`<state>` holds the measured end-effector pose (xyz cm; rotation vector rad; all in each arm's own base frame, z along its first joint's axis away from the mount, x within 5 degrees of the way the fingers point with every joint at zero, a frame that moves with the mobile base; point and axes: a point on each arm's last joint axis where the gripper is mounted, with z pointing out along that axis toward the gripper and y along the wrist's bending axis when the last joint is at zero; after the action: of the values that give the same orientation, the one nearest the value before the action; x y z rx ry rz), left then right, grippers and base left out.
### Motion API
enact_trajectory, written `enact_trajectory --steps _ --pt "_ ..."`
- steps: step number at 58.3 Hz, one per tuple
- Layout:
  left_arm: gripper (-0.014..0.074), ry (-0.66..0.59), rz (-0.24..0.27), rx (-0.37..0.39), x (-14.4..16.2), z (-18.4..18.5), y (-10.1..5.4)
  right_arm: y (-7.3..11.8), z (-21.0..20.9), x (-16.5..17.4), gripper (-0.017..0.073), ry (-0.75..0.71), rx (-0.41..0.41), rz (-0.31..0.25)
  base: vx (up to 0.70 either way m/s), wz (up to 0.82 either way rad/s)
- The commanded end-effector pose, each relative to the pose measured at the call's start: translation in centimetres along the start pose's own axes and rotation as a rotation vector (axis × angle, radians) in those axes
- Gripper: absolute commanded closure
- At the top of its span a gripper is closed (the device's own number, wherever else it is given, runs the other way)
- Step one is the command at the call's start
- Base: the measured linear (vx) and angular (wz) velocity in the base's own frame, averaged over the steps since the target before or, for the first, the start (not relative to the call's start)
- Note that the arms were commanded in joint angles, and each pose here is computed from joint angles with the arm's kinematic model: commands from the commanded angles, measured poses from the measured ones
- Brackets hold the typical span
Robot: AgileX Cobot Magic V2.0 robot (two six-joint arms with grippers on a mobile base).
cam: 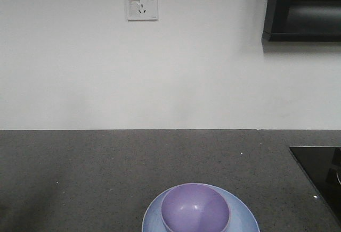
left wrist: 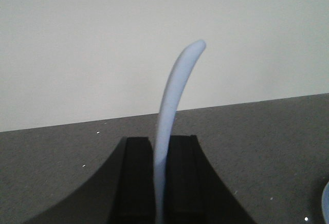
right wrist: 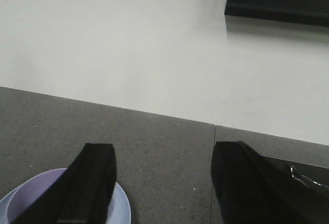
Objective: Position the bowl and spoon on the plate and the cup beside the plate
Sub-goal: 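Move the held spoon over the bowl and release it with the left gripper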
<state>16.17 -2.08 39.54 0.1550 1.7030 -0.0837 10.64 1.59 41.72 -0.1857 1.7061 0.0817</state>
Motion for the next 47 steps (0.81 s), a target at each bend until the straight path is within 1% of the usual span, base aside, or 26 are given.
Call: enact_trajectory --steps 1,3,8,10,14,16,18,20,24,26,31,33,34,35,39,40,41,43,47 --pt "0.0589 -0.211 -0.019 0.034 -2.5 0.4 -0.7 -0.2 -0.4 -1.1 0.0124 -0.077 0.021 -0.009 0.00 0.00" --pt "0.0589 -0.225 -0.002 0.055 -2.7 0.8 -1.2 -0.2 -0.1 -1.0 0.0131 -0.059 0.018 -0.008 0.00 0.00" --pt "0.0590 -0.229 0.055 0.136 -3.3 2.1 -2.9 -0.2 0.5 -0.7 0.0142 -0.022 0.009 -0.001 0.00 0.00" --pt "0.0592 -0.225 0.065 0.168 -3.6 2.7 -3.6 -0.2 0.7 -0.6 0.0144 -0.012 0.007 0.001 0.00 0.00" --pt "0.0594 -0.211 0.066 0.248 -4.1 4.0 -5.6 -0.2 1.2 -0.5 0.0143 0.007 0.004 0.010 0.00 0.00" --pt "0.0594 -0.203 0.068 0.288 -4.3 5.0 -6.8 -0.2 1.4 -0.4 0.0143 0.012 0.004 0.015 0.00 0.00" --pt "0.0593 -0.203 0.069 0.309 -4.5 5.7 -7.6 -0.2 1.5 -0.4 0.0143 0.016 0.003 0.020 0.00 0.00" --pt "0.0593 -0.191 0.072 0.342 -4.4 6.8 -8.9 -0.2 1.6 -0.4 0.0143 0.019 0.004 0.026 0.00 0.00" --pt "0.0593 -0.189 0.075 0.381 -4.4 8.5 -10.9 -0.3 1.8 -0.3 0.0143 0.025 0.003 0.034 0.00 0.00" --pt "0.0593 -0.181 0.078 0.407 -4.2 9.6 -12.3 -0.2 1.8 -0.3 0.0143 0.026 0.003 0.034 0.00 0.00" --pt "0.0593 -0.175 0.078 0.446 -3.6 11.7 -15.0 -0.3 1.8 -0.3 0.0143 0.027 0.003 0.033 0.00 0.00" --pt "0.0593 -0.169 0.060 0.459 -3.2 12.8 -16.2 -0.3 1.8 -0.3 0.0143 0.029 0.004 0.030 0.00 0.00" --pt "0.0593 -0.173 0.049 0.459 -3.1 13.1 -16.5 -0.3 1.8 -0.3 0.0143 0.030 0.005 0.027 0.00 0.00" --pt "0.0592 -0.167 0.032 0.464 -2.8 13.6 -17.1 -0.3 1.8 -0.3 0.0143 0.031 0.007 0.025 0.00 0.00" --pt "0.0592 -0.160 -0.023 0.473 -1.9 15.3 -18.7 -0.3 1.8 -0.3 0.0143 0.029 0.008 0.024 0.00 0.00" --pt "0.0592 -0.155 -0.031 0.474 -1.5 15.8 -19.2 -0.3 1.8 -0.3 0.0143 0.029 0.008 0.024 0.00 0.00" --pt "0.0591 -0.155 -0.044 0.473 -1.3 16.1 -19.4 -0.3 1.8 -0.3 0.0143 0.029 0.008 0.024 0.00 0.00" --pt "0.0590 -0.148 -0.060 0.474 -0.7 16.8 -20.1 -0.3 1.8 -0.3 0.0143 0.029 0.008 0.024 0.00 0.00" --pt "0.0590 -0.117 -0.073 0.476 1.0 18.2 -21.3 -0.3 1.8 -0.3 0.0143 0.028 0.008 0.024 0.00 0.00"
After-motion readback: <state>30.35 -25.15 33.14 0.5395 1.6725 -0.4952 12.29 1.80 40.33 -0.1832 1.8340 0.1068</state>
